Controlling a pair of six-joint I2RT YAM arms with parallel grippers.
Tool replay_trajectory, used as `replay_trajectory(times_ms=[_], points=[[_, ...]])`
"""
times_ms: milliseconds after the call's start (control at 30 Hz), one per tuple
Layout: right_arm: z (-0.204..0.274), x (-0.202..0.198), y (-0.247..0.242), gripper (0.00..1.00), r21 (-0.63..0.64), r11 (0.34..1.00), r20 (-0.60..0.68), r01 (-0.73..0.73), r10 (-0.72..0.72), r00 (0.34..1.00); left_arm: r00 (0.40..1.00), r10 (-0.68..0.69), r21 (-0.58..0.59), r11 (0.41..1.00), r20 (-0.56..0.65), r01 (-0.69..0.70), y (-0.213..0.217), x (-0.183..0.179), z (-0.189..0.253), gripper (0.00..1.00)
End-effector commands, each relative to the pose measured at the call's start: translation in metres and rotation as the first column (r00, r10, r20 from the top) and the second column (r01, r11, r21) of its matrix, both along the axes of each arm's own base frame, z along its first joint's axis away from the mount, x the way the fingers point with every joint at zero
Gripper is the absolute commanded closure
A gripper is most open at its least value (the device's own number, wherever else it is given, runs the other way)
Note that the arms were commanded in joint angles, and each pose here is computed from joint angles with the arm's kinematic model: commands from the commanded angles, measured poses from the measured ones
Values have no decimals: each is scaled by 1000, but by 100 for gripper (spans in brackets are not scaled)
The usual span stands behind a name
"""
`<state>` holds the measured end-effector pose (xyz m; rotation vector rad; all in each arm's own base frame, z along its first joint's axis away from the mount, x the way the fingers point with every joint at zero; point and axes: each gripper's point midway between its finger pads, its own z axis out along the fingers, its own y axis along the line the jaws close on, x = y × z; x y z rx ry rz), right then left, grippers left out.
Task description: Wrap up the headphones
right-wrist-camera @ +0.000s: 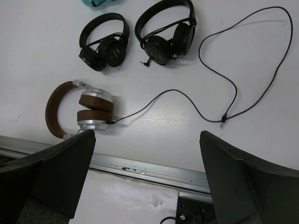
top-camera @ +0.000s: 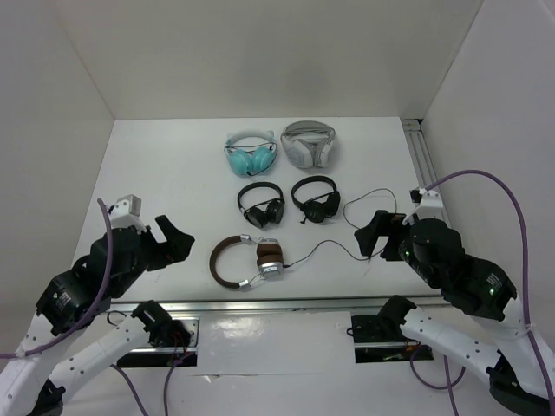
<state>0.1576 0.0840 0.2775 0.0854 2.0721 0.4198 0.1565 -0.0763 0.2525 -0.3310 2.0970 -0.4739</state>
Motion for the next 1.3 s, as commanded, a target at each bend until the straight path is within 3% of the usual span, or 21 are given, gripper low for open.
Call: replay_trajectory(times_ms=[0,200,300,533,800,1267], points=[[-3,2,-1,0,-32,999,-10,2,-2,1000,1000,-5,-22,1000,18,5,-3,2,3,0],[-2,2,1,0,-22,1000,-7,-6,6,1000,979,-150,-19,988,138,154,-22,4,16,0],[-5,2,7,0,-33,999,-27,-35,34,999,978,-164,-7,986,126,166,-26,6,11,0],[0,2,23,0,-24,992,-19,-125,125,992,985,-31,-21,999,-167,28,-42,24,-53,0],[15,-3,34,0,22,981,20,-192,192,981,931,85,46,996,-354,-74,-45,25,-154,0],[8,-10,47,0,80,962,34,-260,258,966,880,169,215,973,-444,-78,-35,29,-221,0]])
